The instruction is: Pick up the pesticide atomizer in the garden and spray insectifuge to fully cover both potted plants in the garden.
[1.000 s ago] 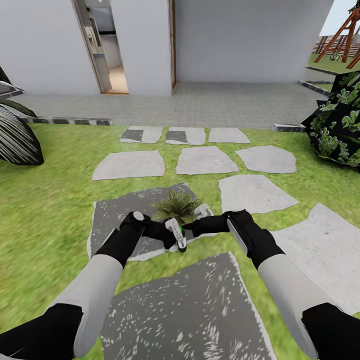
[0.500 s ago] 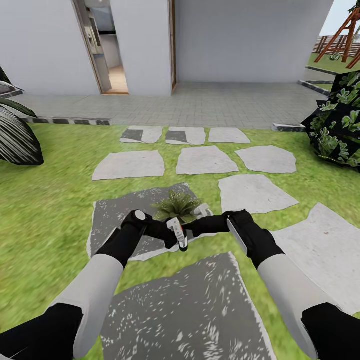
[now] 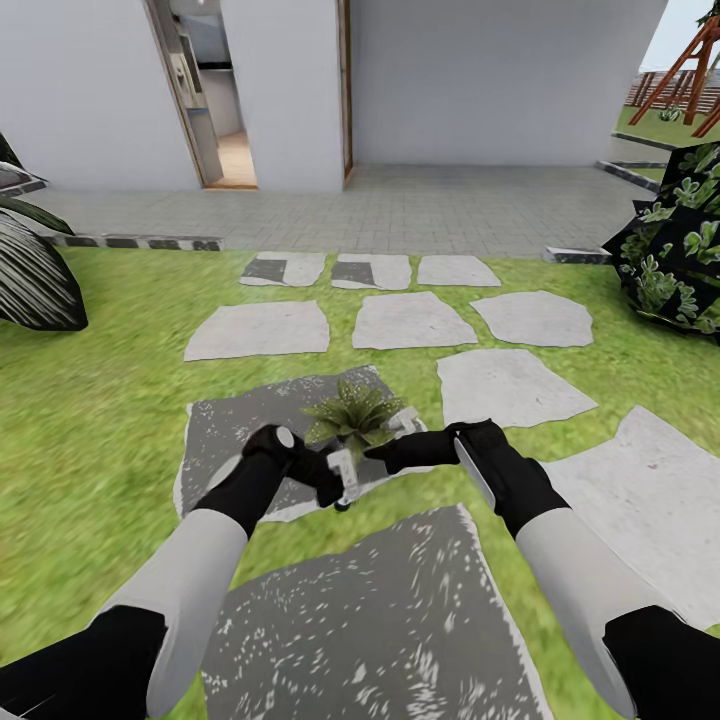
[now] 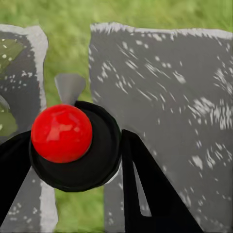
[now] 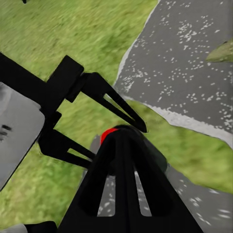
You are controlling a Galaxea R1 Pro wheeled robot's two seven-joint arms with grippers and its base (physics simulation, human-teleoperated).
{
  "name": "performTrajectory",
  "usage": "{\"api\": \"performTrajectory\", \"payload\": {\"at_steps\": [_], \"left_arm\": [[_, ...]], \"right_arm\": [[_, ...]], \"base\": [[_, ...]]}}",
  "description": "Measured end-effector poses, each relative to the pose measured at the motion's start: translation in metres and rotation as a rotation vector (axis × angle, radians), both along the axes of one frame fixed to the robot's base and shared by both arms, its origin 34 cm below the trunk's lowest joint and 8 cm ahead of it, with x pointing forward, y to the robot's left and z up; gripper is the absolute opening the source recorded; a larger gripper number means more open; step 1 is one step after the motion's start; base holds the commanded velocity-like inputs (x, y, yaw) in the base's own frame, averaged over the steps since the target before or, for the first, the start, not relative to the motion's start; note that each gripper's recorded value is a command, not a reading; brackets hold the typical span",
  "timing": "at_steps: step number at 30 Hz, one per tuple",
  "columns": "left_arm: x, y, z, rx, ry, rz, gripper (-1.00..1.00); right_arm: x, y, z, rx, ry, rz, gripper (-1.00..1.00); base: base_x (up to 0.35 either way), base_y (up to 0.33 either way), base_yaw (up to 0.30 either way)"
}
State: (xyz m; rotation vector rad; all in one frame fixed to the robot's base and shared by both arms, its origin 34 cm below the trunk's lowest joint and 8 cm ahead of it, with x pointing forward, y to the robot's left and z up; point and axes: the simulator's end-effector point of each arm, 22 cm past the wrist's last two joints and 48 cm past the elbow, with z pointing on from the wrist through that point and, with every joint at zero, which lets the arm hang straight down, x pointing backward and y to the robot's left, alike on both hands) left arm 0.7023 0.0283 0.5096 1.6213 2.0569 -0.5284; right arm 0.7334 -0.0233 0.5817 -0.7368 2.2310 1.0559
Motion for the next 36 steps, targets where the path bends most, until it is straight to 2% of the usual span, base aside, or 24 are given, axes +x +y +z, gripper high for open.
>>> {"api": "performTrajectory", "payload": {"at_steps": [3,5,8,10,11,17,19,22,24,25,28,29,31,32,34,36], "left_arm": [[-0.001,0.006,-0.006,0.032,0.001,-0.007,-1.0],[0.001,0.024,-0.011,0.06,0.001,0.006,-1.0],[0.007,0.067,-0.021,0.114,0.003,0.038,-1.0],[0.009,0.082,-0.024,0.132,0.004,0.052,-1.0],[0.009,0.088,-0.025,0.137,0.005,0.057,-1.0],[0.008,0.09,-0.026,0.127,0.015,0.067,-1.0],[0.007,0.089,-0.026,0.124,0.017,0.068,-1.0],[0.005,0.088,-0.027,0.121,0.02,0.067,-1.0],[0.003,0.087,-0.028,0.118,0.024,0.067,-1.0],[0.0,0.086,-0.03,0.118,0.03,0.067,-1.0],[-0.01,0.087,-0.039,0.113,0.053,0.075,-1.0],[-0.011,0.091,-0.041,0.099,0.062,0.1,-1.0],[-0.007,0.098,-0.04,0.064,0.072,0.16,-1.0],[-0.003,0.104,-0.038,0.039,0.079,0.2,-1.0],[0.003,0.116,-0.036,-0.012,0.091,0.285,-1.0],[0.008,0.13,-0.035,-0.061,0.104,0.373,-1.0]], "right_arm": [[0.0,0.0,0.0,-0.001,0.0,0.0,-1.0],[0.0,-0.001,-0.001,-0.002,0.0,0.0,-1.0],[0.0,-0.001,-0.001,-0.002,0.0,-0.001,-1.0],[0.0,-0.002,-0.001,-0.002,0.002,-0.004,-1.0],[0.0,-0.004,-0.003,-0.003,0.004,-0.007,1.0],[-0.003,-0.012,-0.013,-0.014,0.015,-0.016,1.0],[-0.001,-0.024,-0.017,-0.032,0.013,-0.027,1.0],[0.008,-0.077,-0.029,-0.101,0.0,-0.071,1.0],[0.017,-0.133,-0.036,-0.173,-0.021,-0.117,1.0],[0.02,-0.154,-0.037,-0.199,-0.034,-0.135,1.0],[0.035,-0.213,-0.041,-0.293,-0.116,-0.202,1.0],[0.04,-0.253,-0.054,-0.367,-0.153,-0.262,1.0],[0.032,-0.308,-0.087,-0.459,-0.138,-0.347,1.0],[0.022,-0.33,-0.104,-0.492,-0.112,-0.38,1.0],[0.001,-0.36,-0.132,-0.53,-0.058,-0.429,1.0],[-0.017,-0.384,-0.151,-0.527,-0.015,-0.502,1.0]], "base": [[0.0,0.0,0.0],[0.0,0.0,0.0],[0.0,0.0,0.0],[0.0,0.0,0.0],[0.0,0.0,0.0],[0.0,0.0,0.0],[0.0,0.0,0.0],[0.0,0.0,0.0],[0.0,0.0,0.0],[0.0,0.0,0.0],[0.0,0.0,0.0],[0.0,0.0,0.0],[0.0,0.0,0.0],[0.0,0.0,0.0],[0.0,0.0,0.0],[0.0,0.0,0.0]]}}
